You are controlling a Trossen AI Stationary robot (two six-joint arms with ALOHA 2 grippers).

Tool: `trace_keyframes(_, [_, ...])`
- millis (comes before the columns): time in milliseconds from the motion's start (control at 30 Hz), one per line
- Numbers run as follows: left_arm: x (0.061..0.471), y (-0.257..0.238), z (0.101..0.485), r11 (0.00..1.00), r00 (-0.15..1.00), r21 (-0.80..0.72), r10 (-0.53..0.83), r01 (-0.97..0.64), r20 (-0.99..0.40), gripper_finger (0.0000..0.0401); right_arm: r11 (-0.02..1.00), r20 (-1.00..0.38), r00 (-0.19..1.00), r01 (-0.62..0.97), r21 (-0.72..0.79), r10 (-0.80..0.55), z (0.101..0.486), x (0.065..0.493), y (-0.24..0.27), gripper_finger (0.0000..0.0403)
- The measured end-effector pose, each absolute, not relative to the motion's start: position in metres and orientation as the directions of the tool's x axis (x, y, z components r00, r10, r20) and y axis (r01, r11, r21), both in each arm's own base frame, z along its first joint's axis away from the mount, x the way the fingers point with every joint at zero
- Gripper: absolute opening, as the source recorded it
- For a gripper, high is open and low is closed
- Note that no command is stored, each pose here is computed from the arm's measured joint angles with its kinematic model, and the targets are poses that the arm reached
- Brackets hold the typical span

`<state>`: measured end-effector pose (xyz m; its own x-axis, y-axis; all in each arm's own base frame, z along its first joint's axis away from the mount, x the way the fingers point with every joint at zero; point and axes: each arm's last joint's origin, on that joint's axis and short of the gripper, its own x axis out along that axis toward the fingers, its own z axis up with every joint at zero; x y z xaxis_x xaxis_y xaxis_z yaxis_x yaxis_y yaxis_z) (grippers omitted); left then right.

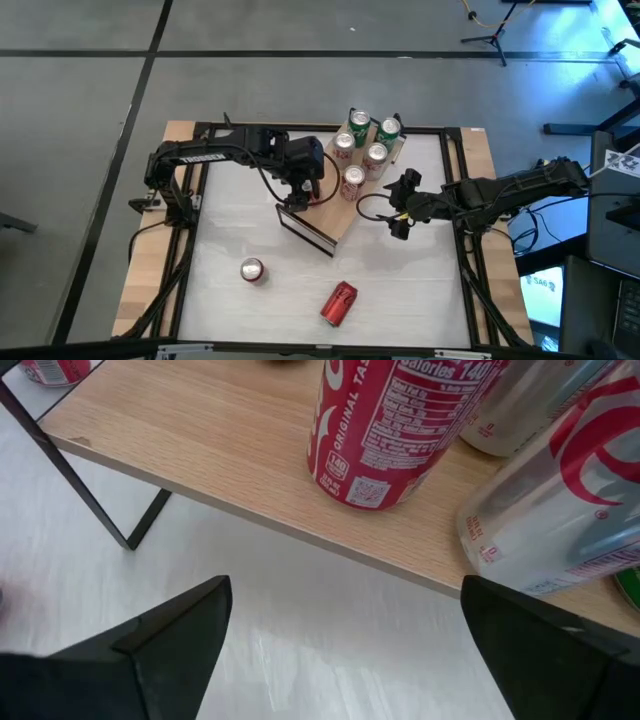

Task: Place canned beverage on shelf
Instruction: Put the red-white soda can on the shelf aligned with the other red-white soda can

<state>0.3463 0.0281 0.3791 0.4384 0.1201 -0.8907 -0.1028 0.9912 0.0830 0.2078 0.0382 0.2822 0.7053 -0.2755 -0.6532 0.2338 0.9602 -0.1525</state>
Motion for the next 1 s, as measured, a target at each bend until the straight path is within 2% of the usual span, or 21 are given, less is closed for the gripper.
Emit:
trace_keyframes(233, [0.3464,0.0282,0.379,0.991,0.439,0.084,0.121,-0.102,-0.89,0.0321,0.96,-0.653,0.705,0.234,-0.153,-0.275,0.2822,0.2078,0.0382,0.0388])
trace_keyframes(533, [0.3469,0.0283,0.3793,0.991,0.444,0.088,0.125,-0.105,-0.887,0.0368,0.96,-0.653,0.705,0.234,-0.153,-0.276,0.2822,0.2078,0.0382,0.0388])
trace_keyframes(1000, [0.3402,0.0278,0.3881,0.99,0.473,0.086,0.127,-0.108,-0.872,0.0367,0.96,-0.653,0.705,0.234,-0.153,-0.276,0.2822,0.2077,0.0382,0.0388])
